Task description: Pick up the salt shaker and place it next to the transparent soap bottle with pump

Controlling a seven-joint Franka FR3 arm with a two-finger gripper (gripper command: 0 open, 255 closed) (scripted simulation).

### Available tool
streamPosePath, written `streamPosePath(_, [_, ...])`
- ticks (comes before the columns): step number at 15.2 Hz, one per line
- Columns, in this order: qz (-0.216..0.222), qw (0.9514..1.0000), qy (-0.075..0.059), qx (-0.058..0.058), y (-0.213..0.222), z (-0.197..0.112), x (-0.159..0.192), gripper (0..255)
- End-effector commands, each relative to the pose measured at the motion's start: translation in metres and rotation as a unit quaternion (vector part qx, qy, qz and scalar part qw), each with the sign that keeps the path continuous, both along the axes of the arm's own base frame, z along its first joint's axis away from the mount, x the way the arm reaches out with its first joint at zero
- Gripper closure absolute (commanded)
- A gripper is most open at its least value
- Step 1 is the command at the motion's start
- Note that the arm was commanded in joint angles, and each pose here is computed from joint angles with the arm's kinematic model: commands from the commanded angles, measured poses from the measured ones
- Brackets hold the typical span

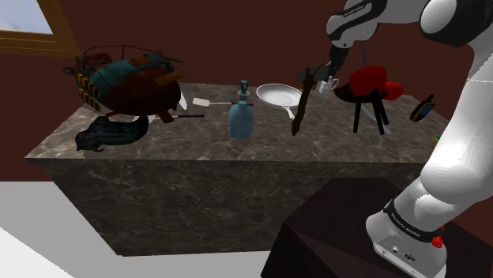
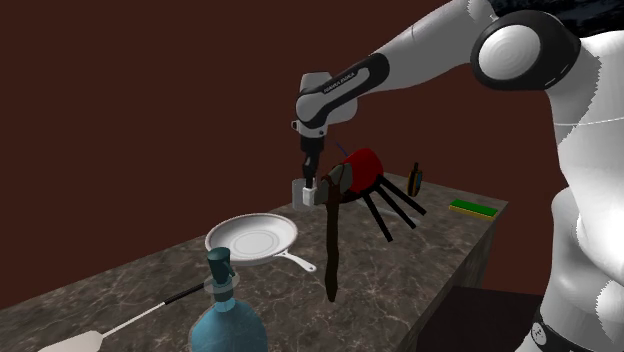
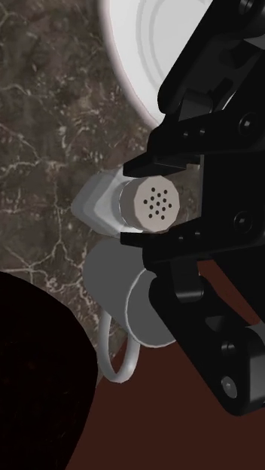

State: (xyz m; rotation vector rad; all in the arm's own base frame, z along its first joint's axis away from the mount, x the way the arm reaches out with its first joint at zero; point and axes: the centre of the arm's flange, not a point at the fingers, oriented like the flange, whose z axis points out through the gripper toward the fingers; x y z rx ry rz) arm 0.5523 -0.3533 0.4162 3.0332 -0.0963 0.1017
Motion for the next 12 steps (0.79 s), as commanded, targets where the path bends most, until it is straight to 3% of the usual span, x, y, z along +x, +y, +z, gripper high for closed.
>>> streamPosePath(1, [0.0, 1.0, 0.0, 0.0, 0.0, 0.011, 0.0, 255])
streamPosePath(12, [0.0, 1.0, 0.0, 0.0, 0.0, 0.069, 0.0, 255])
